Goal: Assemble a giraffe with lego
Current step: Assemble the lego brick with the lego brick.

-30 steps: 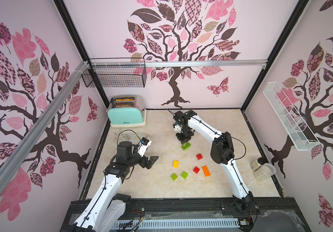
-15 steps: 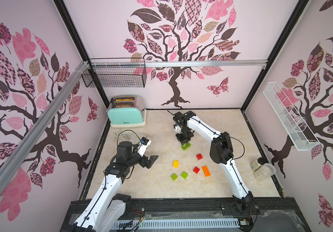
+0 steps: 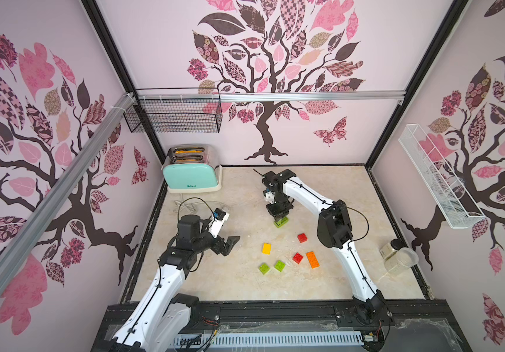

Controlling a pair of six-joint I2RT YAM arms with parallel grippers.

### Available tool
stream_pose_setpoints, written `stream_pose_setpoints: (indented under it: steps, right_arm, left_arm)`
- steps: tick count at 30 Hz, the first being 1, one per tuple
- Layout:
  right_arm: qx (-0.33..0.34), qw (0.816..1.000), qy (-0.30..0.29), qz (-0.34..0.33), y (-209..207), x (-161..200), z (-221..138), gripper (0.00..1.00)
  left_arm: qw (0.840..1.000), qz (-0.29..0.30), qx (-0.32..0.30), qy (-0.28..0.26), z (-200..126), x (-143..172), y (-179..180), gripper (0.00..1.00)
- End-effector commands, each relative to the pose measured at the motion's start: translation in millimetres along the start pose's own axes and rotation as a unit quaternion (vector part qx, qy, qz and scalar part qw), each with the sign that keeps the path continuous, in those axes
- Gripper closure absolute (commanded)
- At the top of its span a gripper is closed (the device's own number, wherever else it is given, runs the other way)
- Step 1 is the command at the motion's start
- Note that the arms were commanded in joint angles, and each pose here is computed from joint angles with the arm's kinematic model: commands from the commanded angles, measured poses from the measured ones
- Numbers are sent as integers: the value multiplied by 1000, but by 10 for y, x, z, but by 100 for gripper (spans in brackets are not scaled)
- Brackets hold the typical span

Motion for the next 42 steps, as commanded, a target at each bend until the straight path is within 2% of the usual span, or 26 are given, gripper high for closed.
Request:
stream_pose_setpoints:
  steps: [1, 6, 9, 14, 27, 34, 42]
  right_arm:
    - [0, 1000, 23, 13, -31, 14, 150, 100]
    - [1, 999, 34, 33, -39, 55, 293, 100]
    - [-5, 999, 13, 38, -18, 83, 197, 100]
    - [-14, 999, 21, 34, -1, 136, 250, 100]
    - [29, 996, 38, -69, 150, 230, 296, 100]
    - [47, 998, 37, -31, 114, 241, 392, 100]
    - [60, 996, 43, 49, 60, 324, 547, 100]
  left_arm:
    - [1000, 3, -1, -5, 9, 12, 4, 2]
    - [1000, 2, 0, -4, 12, 19, 4, 2]
    - [1000, 3, 0, -4, 12, 23, 4, 2]
    - [1000, 3, 0, -4, 13, 26, 3, 2]
    - [1000, 4, 1, -5, 14, 14, 1, 2]
    - [1000, 8, 2, -5, 15, 8, -11, 2]
    - [1000, 6, 4, -4, 22, 19, -10, 2]
Point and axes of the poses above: each gripper's point midway between its finger pads, its own z axis out along the fingers, its own y axis along the line the jaws close on, x = y × z, the point moved 9 cm from there along -z, back along the fingers, and after that the axes turned 11 degrees about -z, right-handed, at the moved point
